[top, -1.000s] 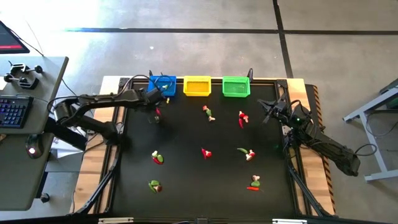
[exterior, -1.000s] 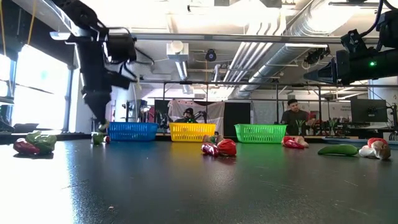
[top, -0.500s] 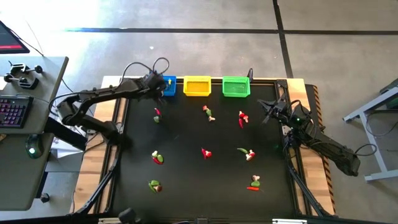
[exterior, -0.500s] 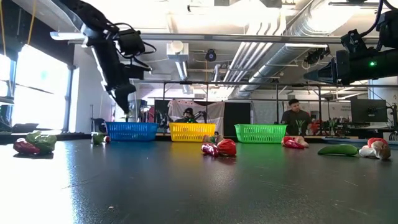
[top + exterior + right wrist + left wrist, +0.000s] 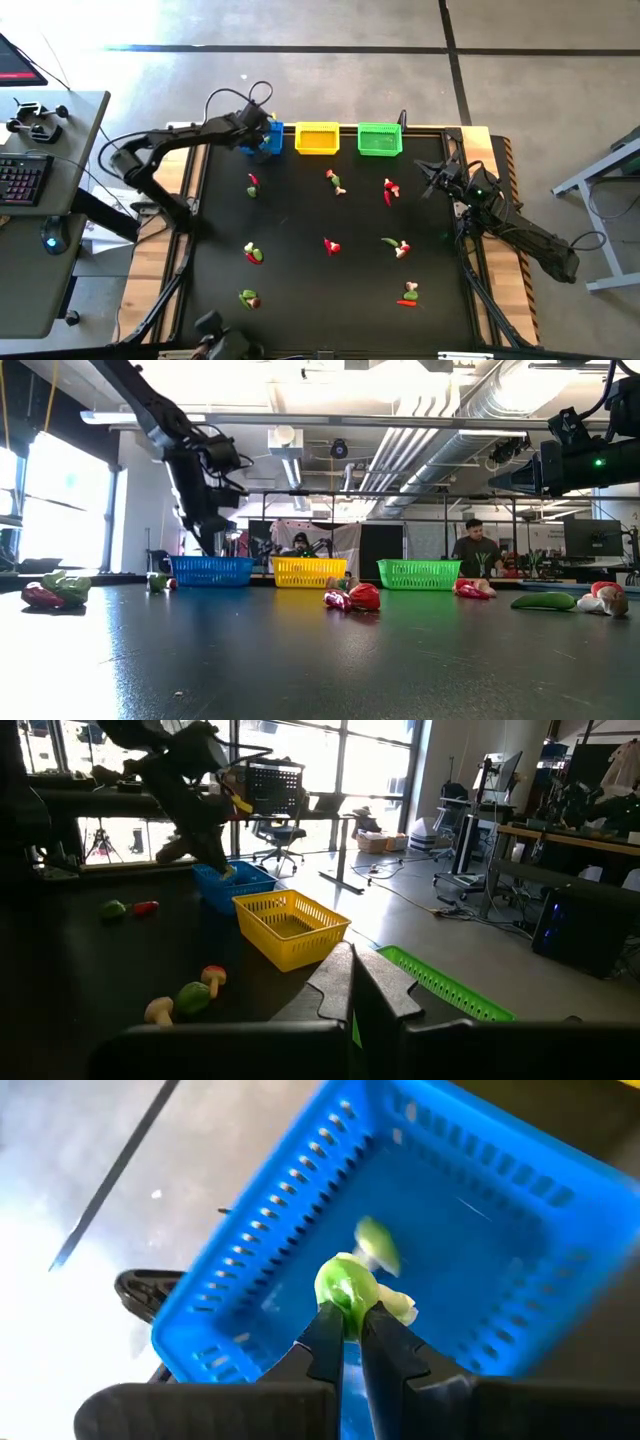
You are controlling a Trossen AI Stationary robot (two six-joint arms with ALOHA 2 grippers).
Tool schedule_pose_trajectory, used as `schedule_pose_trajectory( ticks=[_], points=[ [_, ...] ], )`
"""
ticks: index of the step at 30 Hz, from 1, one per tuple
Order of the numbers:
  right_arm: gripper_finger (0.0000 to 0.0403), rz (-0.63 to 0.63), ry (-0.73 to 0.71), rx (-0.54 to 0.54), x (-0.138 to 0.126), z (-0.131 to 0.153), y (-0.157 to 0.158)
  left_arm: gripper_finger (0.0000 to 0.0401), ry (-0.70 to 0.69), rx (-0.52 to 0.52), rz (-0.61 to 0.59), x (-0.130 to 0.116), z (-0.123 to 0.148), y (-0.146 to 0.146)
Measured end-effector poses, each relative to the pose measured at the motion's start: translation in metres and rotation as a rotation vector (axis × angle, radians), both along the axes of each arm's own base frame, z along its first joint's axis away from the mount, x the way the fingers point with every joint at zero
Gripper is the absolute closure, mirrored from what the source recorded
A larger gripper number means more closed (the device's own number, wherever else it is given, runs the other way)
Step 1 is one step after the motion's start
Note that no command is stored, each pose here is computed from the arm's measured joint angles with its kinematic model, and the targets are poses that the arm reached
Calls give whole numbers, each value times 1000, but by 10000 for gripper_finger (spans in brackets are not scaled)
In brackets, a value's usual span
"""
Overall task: Sort produce into baskets
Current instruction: Put the green mushroom into the blue bin
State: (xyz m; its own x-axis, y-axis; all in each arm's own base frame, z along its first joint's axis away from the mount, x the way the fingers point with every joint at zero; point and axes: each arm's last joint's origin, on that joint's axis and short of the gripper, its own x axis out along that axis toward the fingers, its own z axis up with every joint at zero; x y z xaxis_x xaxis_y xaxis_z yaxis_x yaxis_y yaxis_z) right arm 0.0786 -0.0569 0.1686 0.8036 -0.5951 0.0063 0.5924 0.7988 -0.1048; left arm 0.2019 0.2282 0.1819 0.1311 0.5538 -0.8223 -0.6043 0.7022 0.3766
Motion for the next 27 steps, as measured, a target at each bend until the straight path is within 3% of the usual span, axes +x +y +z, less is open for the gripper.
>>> schedule_pose_trajectory(
  ticks=[8,13,21,27],
  points=[
    [402,0,0,0,0,0,0,389,0,34,30,-9,-5,17],
    [402,0,0,0,0,0,0,358,10,40,44,-14,-5,21],
    [402,0,0,0,0,0,0,303,41,24,20,-15,-5,19],
    [402,0,0,0,0,0,0,307,46,68,-45,-12,14,6]
  ],
)
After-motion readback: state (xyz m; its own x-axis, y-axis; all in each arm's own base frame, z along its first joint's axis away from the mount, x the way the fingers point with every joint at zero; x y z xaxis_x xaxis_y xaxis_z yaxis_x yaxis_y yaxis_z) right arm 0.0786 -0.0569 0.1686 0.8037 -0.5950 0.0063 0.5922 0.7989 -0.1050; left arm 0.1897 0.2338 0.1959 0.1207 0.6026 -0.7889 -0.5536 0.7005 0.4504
